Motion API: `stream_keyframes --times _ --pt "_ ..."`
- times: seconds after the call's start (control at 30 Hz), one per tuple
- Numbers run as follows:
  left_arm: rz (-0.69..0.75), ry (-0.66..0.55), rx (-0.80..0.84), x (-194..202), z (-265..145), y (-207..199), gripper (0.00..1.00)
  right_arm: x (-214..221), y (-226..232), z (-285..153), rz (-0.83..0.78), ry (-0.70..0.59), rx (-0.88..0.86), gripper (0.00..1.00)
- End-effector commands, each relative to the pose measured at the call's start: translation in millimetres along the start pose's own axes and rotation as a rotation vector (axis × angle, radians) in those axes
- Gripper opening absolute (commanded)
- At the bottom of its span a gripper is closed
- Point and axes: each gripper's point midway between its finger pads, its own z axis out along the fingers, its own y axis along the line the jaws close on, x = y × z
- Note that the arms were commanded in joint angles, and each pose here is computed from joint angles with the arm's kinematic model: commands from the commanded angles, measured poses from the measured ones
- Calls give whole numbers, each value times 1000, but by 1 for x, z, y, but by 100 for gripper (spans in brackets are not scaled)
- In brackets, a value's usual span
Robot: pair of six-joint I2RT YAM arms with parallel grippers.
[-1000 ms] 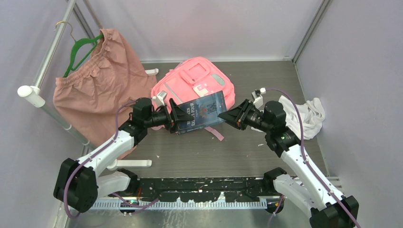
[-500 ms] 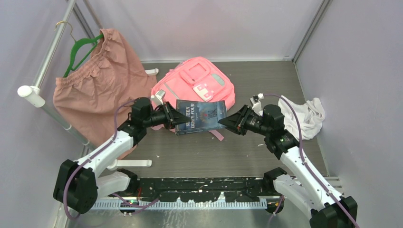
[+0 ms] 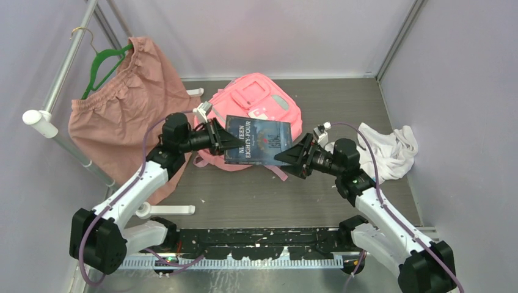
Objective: Pack the student bag
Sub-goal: Pick up the book from the center of the board.
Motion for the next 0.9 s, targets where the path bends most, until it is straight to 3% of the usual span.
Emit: stream_keyframes --times 0.0,0.13,0.37,0.63,0.73,0.87 --pt "202 114 224 11 -21 -83 0 -2 38 1 -69 30 -203 92" --pt "241 230 284 26 -31 -98 0 2 57 -4 -84 72 -302 92" --pt "281 279 256 37 -35 -86 0 0 75 -13 -143 62 -310 91" --pt "291 308 213 38 -33 -75 0 -4 62 -16 -195 20 -186 75" --pt "296 309 214 38 -32 -73 0 -5 56 -14 -179 17 -165 58" --pt "280 314 184 37 -28 -62 0 -7 52 -12 -168 3 -163 13"
